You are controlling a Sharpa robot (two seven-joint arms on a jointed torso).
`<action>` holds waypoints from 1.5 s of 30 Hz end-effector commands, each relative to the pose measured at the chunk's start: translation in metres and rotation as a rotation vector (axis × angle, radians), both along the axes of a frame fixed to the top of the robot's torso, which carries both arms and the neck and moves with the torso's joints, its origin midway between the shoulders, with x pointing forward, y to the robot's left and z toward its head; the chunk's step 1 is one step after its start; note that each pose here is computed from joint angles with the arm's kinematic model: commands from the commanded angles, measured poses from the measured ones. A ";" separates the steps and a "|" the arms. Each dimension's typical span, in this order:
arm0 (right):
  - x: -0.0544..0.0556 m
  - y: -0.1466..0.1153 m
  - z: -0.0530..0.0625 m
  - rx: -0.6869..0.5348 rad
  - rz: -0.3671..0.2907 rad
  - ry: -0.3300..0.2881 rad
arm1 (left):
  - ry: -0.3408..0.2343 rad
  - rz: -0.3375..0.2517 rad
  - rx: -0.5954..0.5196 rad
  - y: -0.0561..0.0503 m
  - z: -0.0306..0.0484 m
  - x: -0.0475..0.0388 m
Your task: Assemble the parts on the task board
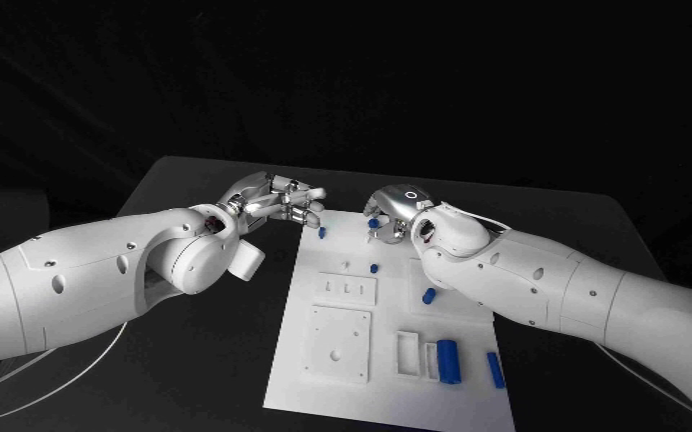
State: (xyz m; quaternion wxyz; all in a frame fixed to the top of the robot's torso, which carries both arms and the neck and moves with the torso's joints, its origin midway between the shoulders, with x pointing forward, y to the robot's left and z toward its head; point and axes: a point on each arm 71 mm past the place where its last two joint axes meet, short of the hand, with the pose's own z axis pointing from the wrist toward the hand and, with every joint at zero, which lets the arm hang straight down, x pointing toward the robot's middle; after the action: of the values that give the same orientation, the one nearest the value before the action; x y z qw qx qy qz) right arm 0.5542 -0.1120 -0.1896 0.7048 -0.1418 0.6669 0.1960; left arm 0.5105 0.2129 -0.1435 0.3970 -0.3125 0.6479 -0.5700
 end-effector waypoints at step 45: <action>0.000 -0.017 0.004 0.075 -0.061 -0.057 | 0.003 -0.016 -0.002 0.000 0.0000 0.0012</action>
State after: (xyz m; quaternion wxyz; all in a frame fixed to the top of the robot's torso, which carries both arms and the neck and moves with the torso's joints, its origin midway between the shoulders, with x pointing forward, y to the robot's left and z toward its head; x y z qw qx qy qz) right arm 0.5551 -0.1270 -0.1877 0.7307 -0.1096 0.6460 0.1917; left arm 0.5121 0.2153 -0.1443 0.3977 -0.3144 0.6494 -0.5669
